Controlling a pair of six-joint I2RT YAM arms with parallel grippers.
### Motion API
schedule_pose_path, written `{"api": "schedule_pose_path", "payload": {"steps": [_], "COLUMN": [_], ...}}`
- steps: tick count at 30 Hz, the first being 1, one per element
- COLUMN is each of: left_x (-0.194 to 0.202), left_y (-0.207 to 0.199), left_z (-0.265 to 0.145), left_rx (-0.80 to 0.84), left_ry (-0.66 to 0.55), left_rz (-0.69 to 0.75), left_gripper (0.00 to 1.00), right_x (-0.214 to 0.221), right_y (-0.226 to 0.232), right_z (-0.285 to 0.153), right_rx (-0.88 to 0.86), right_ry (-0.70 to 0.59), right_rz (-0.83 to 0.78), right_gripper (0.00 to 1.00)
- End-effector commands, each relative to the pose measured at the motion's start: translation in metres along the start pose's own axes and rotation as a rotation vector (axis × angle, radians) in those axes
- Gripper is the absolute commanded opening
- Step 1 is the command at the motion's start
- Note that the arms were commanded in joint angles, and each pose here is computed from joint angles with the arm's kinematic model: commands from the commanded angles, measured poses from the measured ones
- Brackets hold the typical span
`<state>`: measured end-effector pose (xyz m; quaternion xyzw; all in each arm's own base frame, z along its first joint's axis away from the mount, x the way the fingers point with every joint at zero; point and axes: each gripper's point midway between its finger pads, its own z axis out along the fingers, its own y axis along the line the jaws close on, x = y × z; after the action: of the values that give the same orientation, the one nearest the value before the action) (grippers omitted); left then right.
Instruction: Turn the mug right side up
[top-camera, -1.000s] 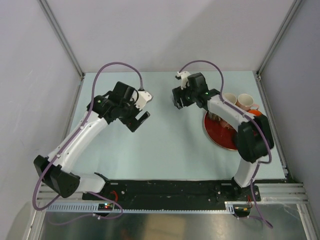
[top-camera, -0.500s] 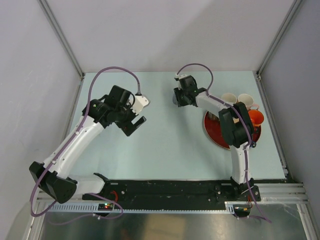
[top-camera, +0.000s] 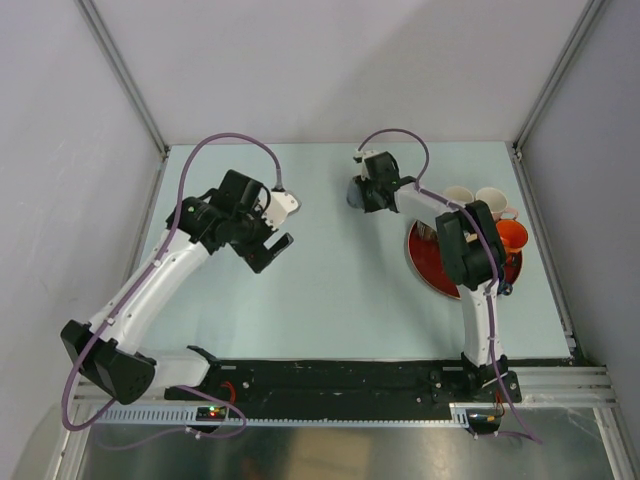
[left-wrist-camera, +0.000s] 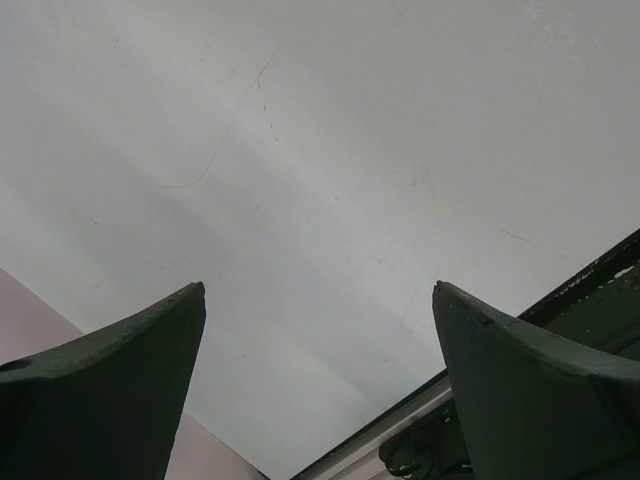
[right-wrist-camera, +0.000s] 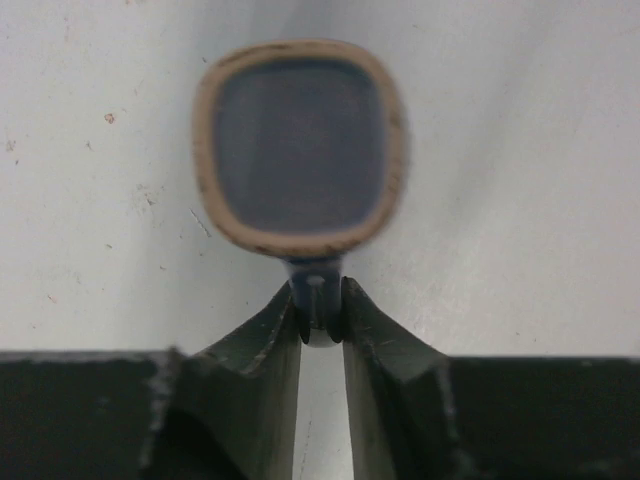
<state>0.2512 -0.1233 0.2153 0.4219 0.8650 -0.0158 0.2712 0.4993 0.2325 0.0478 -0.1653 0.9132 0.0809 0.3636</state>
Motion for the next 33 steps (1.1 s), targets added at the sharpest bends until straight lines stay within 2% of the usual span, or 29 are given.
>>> {"api": "schedule_pose_path", "payload": {"steps": [1, 6, 9, 12, 17, 21, 27, 33], "left_x": [-0.007, -0.004, 0.003, -0.001, -0.031, -0.062, -0.099, -0.120], "left_y": [0.000, 0.001, 0.008, 0.008, 0.005, 0.005, -0.011, -0.035], "left_z": [-0.005, -0.002, 0.001, -0.005, -0.021, -0.037, -0.054, -0.060], "left_rx": [0.013, 0.010, -0.031, -0.033, -0.033, -0.069, -0.210, -0.342], "left_ry": [-0.027, -0.014, 0.020, -0.025, -0.240, -0.434, -0.696, -0.858], "left_rz": [0.006, 0.009, 0.021, 0.059, 0.159, 0.266, 0.545, 0.759], "left_gripper": [0.98, 0.98, 0.97, 0.96, 0.96, 0.92, 0.91, 0.91], "right_x": [-0.026, -0.045, -0.056, -0.058, -0.037, -0.024, -0.021, -0.020], "right_y": [0.002, 0.021, 0.032, 0.049, 0.072, 0.087, 0.110, 0.129], "right_z": [0.004, -0.023, -0.056, -0.101, -0.174, -0.216, -0.266, -0.298], "right_rx": [-0.033, -0.150, -0.247, -0.440, -0.773, -0.927, -1.175, -1.356], "right_ry": [-0.078, -0.121, -0.136, -0.111, -0.064, -0.033, 0.004, 0.042], "right_rz": [-0.065, -0.133, -0.172, -0.184, -0.069, 0.048, 0.235, 0.220], "right_gripper": [0.21, 0.03, 0.00, 0.00, 0.00, 0.00, 0.00, 0.00]}}
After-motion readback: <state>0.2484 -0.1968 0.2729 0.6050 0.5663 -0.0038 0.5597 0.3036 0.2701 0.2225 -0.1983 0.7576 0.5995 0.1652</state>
